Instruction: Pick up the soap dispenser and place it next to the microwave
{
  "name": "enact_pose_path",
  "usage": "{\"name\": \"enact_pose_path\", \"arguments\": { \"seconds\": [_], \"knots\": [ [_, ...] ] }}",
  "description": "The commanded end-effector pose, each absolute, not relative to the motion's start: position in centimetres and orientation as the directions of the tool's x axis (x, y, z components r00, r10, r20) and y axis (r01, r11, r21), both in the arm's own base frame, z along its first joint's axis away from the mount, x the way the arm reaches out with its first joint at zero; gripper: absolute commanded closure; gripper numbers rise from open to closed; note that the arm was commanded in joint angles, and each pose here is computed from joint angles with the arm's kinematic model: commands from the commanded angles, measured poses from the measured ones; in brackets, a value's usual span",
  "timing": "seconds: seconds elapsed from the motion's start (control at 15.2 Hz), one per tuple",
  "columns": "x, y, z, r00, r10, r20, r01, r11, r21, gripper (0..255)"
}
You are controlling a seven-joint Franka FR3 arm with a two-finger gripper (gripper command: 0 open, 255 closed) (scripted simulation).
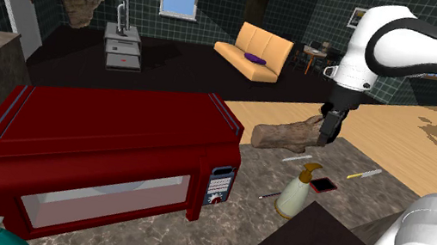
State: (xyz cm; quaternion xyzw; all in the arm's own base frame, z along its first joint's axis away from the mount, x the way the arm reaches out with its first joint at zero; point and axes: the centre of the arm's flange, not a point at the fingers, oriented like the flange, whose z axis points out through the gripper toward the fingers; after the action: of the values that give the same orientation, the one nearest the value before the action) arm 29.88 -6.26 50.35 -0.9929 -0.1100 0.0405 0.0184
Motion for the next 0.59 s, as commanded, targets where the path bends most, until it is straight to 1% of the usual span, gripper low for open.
{"name": "enact_pose_path", "arguments": {
  "seconds": [0.0,0.53],
  "knots": [
    [30.3,-8.1,48.4,0.962,0.264,-0.074,0.261,-0.964,-0.048,0],
    [31.5,-14.3,40.0,0.906,0.417,-0.068,0.413,-0.909,-0.06,0]
  ]
}}
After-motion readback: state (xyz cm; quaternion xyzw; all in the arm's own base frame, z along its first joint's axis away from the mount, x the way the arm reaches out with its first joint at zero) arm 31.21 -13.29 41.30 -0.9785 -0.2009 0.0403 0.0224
